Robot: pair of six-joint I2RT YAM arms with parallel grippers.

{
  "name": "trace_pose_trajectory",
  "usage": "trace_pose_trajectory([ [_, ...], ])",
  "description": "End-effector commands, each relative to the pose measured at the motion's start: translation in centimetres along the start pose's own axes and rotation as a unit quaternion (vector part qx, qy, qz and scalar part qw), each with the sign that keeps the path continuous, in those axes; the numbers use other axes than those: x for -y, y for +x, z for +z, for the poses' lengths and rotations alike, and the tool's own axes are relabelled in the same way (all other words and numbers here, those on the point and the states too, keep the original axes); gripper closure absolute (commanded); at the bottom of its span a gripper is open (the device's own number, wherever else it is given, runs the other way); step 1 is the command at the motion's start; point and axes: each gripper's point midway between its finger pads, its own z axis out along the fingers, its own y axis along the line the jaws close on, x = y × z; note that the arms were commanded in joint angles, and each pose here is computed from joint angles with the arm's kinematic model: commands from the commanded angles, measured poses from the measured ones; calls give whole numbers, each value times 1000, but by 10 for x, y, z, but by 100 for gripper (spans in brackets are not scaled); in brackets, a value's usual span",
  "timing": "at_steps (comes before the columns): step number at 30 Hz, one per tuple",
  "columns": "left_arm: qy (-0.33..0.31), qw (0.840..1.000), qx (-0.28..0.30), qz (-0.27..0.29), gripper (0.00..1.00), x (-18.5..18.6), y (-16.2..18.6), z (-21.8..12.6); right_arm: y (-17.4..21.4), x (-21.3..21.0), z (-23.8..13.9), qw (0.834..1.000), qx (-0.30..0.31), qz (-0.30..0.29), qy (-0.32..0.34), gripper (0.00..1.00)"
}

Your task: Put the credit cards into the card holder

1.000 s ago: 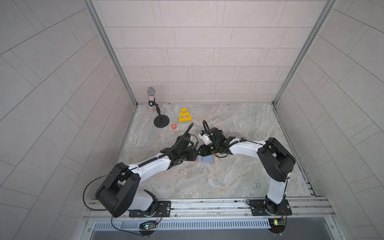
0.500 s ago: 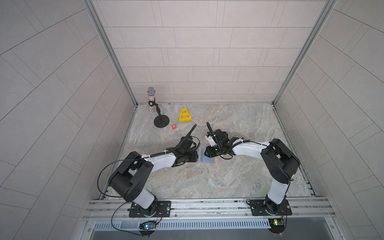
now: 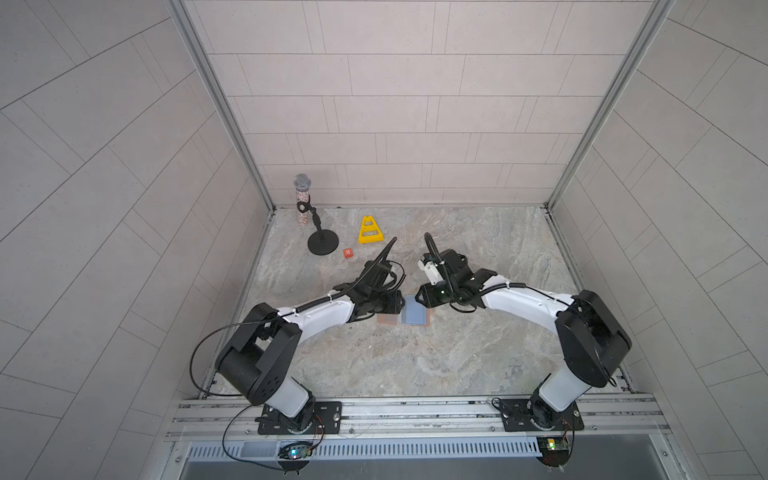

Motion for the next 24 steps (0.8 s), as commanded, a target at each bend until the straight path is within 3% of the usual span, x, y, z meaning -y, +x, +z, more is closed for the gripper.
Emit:
trace_pose_trajectory([
  [1, 16, 1000, -12, 10, 47, 15, -11, -8, 1, 31, -26, 999, -2, 14, 40, 65],
  [8, 48, 998, -43, 5, 42, 47, -28, 6, 0, 109, -83, 990, 28, 93, 101, 65],
  [14, 59, 995, -75, 19, 39, 87, -36, 33, 4, 158, -115, 981, 52, 124, 138, 65],
  [24, 67, 993, -96, 24, 38, 140, -45, 83, 14, 197, -121, 971, 39, 167, 164, 63],
])
